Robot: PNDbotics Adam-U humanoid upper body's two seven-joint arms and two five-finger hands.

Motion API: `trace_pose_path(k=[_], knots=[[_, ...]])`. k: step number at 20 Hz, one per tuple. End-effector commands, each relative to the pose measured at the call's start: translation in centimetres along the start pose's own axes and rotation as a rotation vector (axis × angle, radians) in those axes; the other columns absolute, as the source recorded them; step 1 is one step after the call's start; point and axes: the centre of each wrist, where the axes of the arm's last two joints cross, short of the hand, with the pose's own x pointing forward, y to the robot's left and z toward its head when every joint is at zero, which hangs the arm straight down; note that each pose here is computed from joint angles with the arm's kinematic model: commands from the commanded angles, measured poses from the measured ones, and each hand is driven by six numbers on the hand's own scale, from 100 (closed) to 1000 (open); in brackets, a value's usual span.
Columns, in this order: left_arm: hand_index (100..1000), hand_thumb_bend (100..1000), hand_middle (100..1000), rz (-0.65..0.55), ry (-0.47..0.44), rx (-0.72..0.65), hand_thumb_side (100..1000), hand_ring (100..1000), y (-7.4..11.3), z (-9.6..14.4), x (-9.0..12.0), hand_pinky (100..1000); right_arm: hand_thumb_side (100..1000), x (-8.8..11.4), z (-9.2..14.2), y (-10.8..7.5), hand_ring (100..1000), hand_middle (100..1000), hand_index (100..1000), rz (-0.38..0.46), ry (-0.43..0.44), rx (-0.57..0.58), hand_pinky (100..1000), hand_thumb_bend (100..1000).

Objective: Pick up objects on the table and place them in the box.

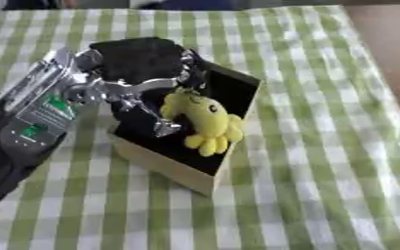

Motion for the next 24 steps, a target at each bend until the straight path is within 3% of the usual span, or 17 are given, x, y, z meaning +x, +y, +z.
trace_pose_path(k=[1, 3, 4, 5, 6, 10, 15, 17, 19, 21, 24], knots=[[639, 100, 578, -0.027, 0.015, -0.007, 126, 597, -0.3, -0.5, -0.4, 452, 1000, 0.7, -0.4, -0.3, 786, 707, 862, 0.003, -0.027, 0.001, 779, 100], [662, 103, 598, -0.03, 0.017, -0.041, 154, 620, -0.9, -0.8, -0.7, 487, 1000, 0.6, -0.3, -0.3, 786, 707, 862, 0.003, -0.025, -0.001, 779, 100], [689, 197, 621, -0.033, 0.016, -0.062, 198, 647, -1.2, -0.9, -0.8, 524, 1000, 0.6, -0.3, -0.4, 785, 707, 862, 0.003, -0.025, -0.001, 779, 100], [696, 210, 627, -0.037, 0.016, -0.083, 205, 653, -1.4, -1.0, -0.9, 529, 1000, 0.6, -0.3, -0.4, 785, 707, 862, 0.003, -0.024, -0.001, 779, 100], [789, 344, 708, -0.049, 0.017, -0.116, 290, 727, -1.7, -1.1, -1.0, 594, 1000, 0.6, -0.3, -0.4, 785, 706, 862, 0.003, -0.023, -0.003, 779, 100], [899, 538, 810, -0.11, 0.029, -0.191, 350, 833, -1.7, -1.1, -1.2, 721, 1000, 0.6, -0.2, -0.4, 785, 706, 862, 0.003, -0.02, -0.007, 778, 100], [932, 785, 844, -0.163, 0.06, -0.173, 428, 873, -0.7, -0.6, -1.2, 760, 1000, 0.5, -0.1, -0.4, 786, 706, 861, 0.002, -0.016, -0.009, 778, 100], [933, 794, 846, -0.177, 0.081, -0.143, 441, 876, -0.3, -0.3, -1.2, 759, 1000, 0.5, -0.1, -0.4, 786, 706, 861, 0.002, -0.016, -0.009, 778, 100], [930, 740, 842, -0.18, 0.098, -0.078, 452, 871, 0.5, 0.2, -1.2, 752, 1000, 0.5, -0.1, -0.4, 786, 706, 861, 0.003, -0.016, -0.009, 778, 100], [922, 669, 835, -0.172, 0.106, 0.013, 459, 861, 1.5, 0.9, -1.0, 735, 1000, 0.5, -0.1, -0.4, 786, 706, 860, 0.002, -0.017, -0.009, 778, 100], [890, 486, 808, -0.115, 0.107, 0.173, 468, 824, 3.5, 2.5, -1.0, 685, 1000, 0.5, -0.2, -0.4, 786, 706, 860, 0.002, -0.019, -0.009, 779, 100]])
